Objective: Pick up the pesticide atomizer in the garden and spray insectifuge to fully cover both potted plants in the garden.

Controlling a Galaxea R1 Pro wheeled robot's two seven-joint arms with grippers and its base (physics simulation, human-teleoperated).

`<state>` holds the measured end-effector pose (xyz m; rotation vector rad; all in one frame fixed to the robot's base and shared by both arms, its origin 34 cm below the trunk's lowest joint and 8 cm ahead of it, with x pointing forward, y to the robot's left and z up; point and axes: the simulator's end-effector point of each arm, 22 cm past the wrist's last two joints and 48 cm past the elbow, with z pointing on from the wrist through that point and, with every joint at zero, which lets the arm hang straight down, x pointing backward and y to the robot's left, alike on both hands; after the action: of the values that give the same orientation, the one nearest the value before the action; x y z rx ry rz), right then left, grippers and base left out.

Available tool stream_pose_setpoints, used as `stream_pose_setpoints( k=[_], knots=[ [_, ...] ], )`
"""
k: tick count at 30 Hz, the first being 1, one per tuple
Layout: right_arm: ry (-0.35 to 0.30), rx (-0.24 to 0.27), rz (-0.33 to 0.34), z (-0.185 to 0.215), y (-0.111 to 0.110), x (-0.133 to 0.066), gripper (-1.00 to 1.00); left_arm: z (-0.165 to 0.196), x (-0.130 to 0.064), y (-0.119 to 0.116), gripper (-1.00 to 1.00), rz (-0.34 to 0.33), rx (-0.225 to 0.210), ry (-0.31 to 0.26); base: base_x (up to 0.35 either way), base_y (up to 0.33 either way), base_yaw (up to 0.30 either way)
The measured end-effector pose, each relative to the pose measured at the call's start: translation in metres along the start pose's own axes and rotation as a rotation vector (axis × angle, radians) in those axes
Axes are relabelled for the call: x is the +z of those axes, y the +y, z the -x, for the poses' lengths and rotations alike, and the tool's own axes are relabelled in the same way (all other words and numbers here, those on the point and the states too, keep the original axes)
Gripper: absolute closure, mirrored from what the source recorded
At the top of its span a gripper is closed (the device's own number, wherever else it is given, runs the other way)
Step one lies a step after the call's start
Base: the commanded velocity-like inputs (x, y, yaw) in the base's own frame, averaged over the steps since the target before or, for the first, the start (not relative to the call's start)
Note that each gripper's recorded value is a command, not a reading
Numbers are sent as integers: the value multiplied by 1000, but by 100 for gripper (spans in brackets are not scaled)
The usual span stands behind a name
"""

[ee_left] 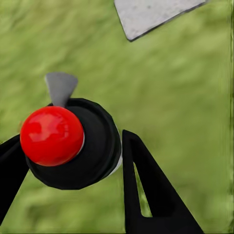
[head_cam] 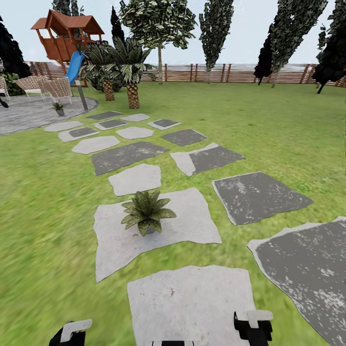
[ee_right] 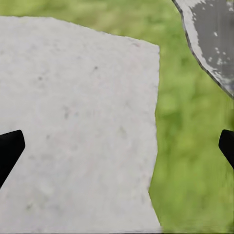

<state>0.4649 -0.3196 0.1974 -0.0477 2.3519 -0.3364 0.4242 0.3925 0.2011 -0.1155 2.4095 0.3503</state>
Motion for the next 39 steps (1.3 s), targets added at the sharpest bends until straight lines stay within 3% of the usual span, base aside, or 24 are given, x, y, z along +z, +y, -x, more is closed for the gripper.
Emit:
stream_pose_setpoints(
  k=[3,8,23,28,34,39],
  knots=[
    [11,20,-15,-3,-4,0,-100,-10,-3,-12,100,-16,-4,21,163,-250,0],
    [13,22,-16,-4,-4,0,-100,-14,-5,-26,100,-48,37,26,165,-264,0],
    [17,17,-15,-7,-4,-2,-100,-16,-6,-29,100,-60,45,29,172,-286,0],
    [17,16,-17,-8,-7,-2,-100,-30,-10,-34,100,-76,61,58,176,-288,0],
    [-38,28,-27,2,-14,-2,-100,-32,-10,-35,100,-79,67,61,178,-288,0],
    [-11,26,-10,-10,-5,-7,-100,-32,-10,-34,100,-76,67,60,199,-283,0]
  ],
)
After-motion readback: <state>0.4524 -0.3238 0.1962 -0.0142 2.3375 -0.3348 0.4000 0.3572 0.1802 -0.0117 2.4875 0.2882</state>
